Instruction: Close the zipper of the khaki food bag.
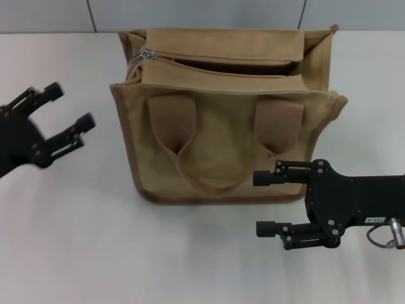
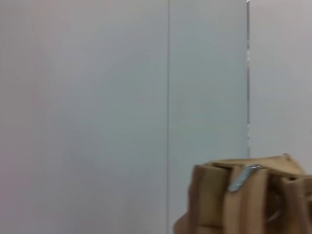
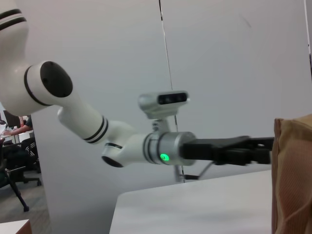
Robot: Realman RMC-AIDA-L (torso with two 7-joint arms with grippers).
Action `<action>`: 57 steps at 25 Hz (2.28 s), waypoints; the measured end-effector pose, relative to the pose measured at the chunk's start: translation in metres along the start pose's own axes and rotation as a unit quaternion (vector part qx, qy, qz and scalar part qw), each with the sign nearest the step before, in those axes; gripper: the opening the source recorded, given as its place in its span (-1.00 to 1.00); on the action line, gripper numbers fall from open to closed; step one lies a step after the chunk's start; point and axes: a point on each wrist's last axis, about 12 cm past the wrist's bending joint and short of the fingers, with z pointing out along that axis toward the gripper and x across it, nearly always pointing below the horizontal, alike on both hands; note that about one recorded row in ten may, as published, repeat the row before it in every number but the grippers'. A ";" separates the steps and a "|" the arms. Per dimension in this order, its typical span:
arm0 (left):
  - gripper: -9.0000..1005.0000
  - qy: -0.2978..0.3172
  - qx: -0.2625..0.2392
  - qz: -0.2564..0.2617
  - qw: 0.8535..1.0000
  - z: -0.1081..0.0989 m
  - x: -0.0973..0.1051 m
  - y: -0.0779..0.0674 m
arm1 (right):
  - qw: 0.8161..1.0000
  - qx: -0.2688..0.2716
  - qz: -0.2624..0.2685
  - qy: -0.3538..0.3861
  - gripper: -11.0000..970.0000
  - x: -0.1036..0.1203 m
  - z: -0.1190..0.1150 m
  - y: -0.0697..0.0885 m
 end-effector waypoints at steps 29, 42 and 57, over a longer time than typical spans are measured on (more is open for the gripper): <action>-0.13 -0.024 0.055 0.025 0.998 0.070 -0.017 0.009 | 0.999 -0.006 -0.004 -0.039 0.54 -0.009 -0.003 0.002; -0.93 -0.076 0.077 0.028 0.994 0.072 -0.031 0.006 | 0.989 -0.004 0.076 -0.129 0.54 -0.042 0.000 -0.014; -0.92 -0.091 0.105 -0.027 0.990 0.091 -0.047 0.009 | 0.961 0.020 0.264 -0.077 0.54 -0.080 0.047 -0.074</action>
